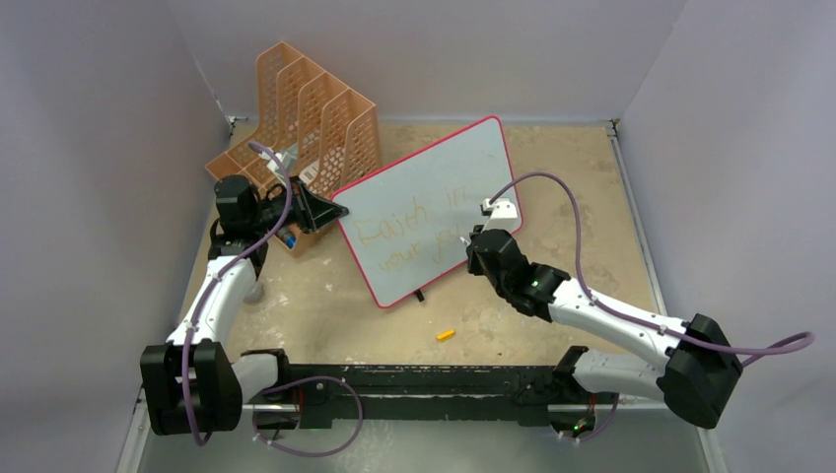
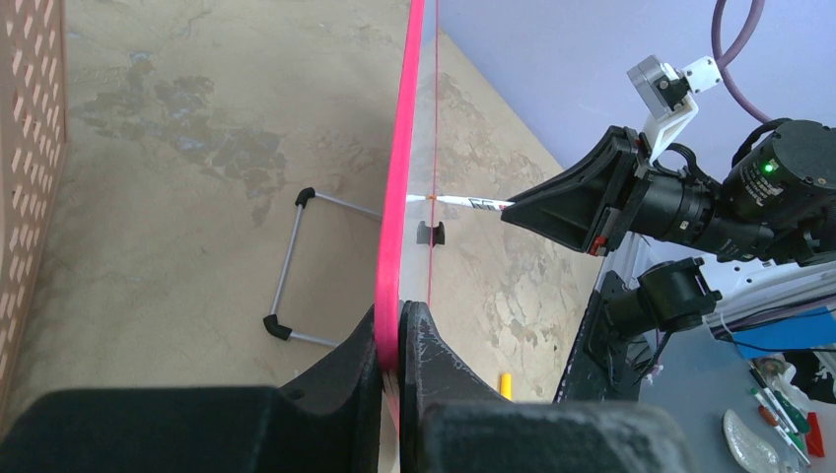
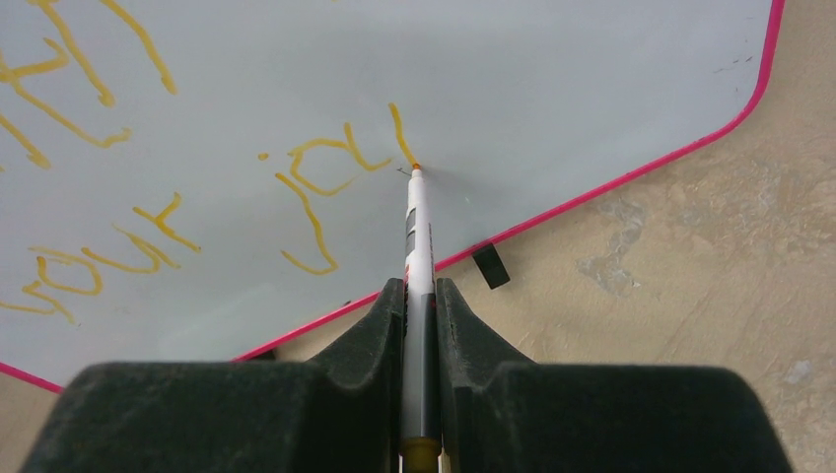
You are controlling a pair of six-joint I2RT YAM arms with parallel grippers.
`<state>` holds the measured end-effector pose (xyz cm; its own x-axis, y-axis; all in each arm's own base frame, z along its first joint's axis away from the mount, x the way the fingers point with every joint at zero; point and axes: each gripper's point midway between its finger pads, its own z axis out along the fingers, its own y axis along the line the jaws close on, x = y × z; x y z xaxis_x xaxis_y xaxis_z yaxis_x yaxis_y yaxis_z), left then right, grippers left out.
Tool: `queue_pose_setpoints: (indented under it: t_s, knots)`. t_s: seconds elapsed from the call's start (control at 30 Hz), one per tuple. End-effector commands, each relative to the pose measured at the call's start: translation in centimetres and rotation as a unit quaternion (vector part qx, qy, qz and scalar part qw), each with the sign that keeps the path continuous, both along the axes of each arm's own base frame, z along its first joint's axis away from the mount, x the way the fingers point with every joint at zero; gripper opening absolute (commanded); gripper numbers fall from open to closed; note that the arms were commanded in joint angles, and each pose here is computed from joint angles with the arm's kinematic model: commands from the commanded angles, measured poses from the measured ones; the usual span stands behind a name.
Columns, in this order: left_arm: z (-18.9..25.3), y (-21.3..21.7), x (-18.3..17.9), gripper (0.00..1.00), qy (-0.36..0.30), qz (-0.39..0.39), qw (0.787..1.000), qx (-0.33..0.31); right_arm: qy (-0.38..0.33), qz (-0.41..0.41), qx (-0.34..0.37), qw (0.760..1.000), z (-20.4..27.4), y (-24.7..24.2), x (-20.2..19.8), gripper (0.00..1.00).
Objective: Write a sentence on the whiteboard
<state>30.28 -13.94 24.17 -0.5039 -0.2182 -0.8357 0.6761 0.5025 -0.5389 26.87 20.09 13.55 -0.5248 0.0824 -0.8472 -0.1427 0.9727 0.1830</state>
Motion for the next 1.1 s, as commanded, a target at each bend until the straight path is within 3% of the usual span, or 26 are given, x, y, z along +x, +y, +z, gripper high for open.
queue_pose_setpoints:
  t_s: [0.0,0.4,1.07]
  knots:
    - [1.2,0.8,1.3,0.0,-0.061,0.015,0.998,0.03,-0.004,-0.016,0.011,1.0,0.9,0.0,0.4,0.0]
    - [1.2,0.8,1.3,0.0,-0.061,0.015,0.998,0.031,-0.064,-0.023,0.021,0.997,4.3,-0.7,1.5,0.0]
    - [1.2,0.8,1.3,0.0,-0.061,0.014,0.998,0.03,-0.086,-0.007,0.02,0.996,5.3,0.1,2.8,0.0]
